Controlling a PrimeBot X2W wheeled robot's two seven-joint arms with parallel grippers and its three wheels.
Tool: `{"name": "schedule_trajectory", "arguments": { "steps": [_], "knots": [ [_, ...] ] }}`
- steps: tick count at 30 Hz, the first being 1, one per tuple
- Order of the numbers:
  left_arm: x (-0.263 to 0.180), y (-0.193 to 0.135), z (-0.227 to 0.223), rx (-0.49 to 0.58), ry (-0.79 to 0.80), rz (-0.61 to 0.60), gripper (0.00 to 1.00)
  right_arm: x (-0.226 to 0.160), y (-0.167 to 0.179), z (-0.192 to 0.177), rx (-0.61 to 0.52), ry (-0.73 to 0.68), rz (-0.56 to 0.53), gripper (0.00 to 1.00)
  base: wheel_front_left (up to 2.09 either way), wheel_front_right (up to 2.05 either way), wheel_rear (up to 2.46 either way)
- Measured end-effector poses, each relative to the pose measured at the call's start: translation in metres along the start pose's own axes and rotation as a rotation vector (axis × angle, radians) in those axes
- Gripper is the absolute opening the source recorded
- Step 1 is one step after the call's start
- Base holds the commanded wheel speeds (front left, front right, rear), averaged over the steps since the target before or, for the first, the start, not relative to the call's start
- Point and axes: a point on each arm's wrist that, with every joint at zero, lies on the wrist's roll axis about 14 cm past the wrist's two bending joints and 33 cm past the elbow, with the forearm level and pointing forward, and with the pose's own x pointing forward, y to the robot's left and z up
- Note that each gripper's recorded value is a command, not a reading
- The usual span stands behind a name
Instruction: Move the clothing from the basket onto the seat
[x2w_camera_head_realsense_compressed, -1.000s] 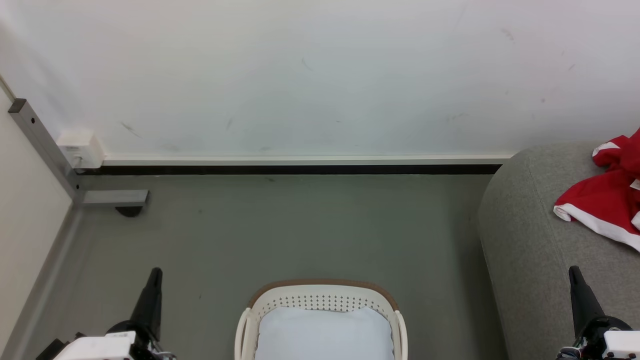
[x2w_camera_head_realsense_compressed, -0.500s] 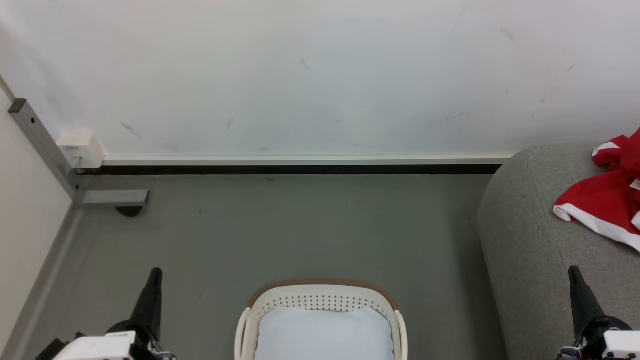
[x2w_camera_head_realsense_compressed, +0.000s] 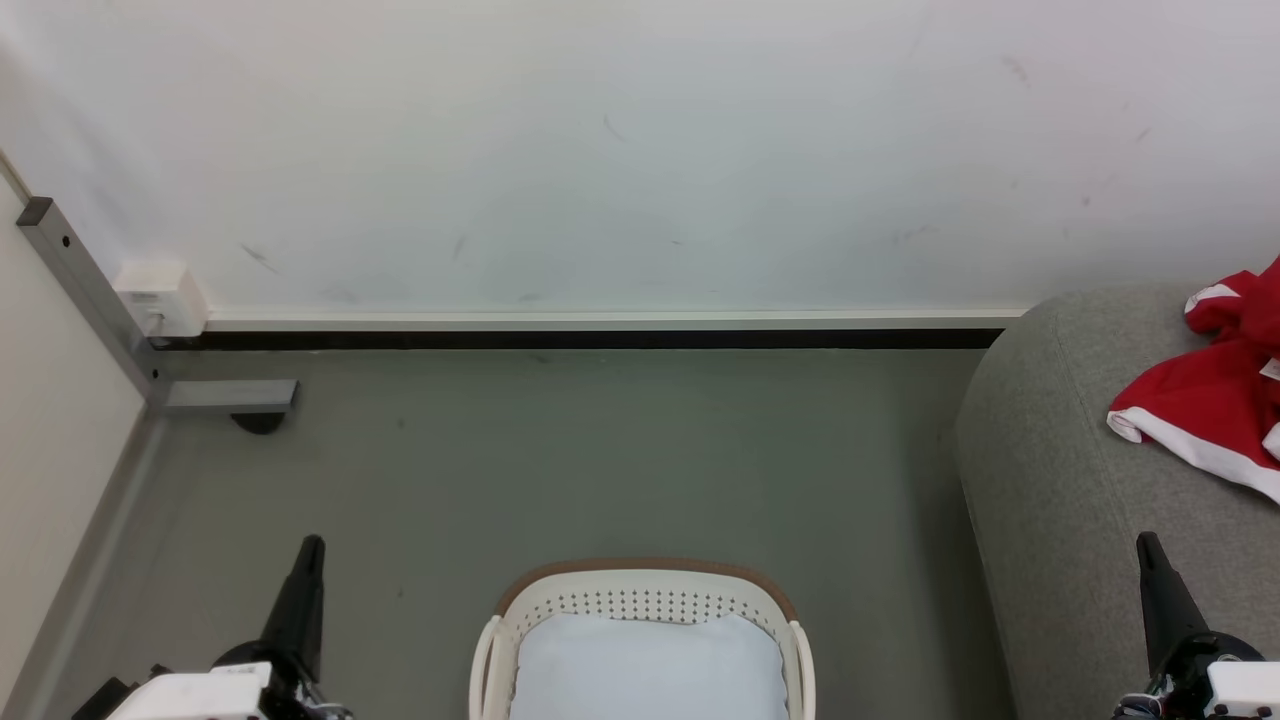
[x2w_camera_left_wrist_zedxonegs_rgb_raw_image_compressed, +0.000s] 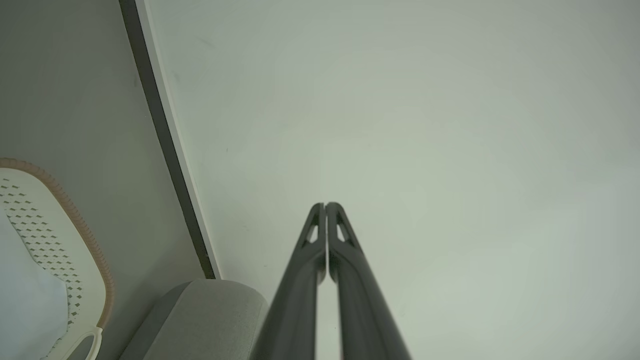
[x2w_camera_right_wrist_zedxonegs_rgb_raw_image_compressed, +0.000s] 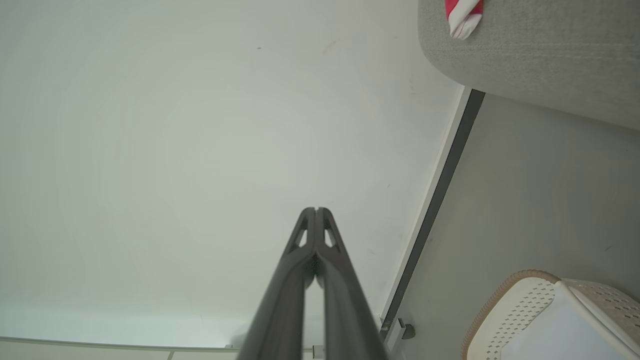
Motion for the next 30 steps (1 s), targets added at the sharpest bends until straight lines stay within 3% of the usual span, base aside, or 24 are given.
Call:
{"name": "schedule_trajectory", "arguments": {
  "steps": [30],
  "knots": [
    [0.0000,0.0000,0.0000,0.000,0.000,0.000,0.00,0.0000,0.0000,-0.0001,0.000,0.001,0.000,0.00,0.00,0.00,0.00]
  ]
}}
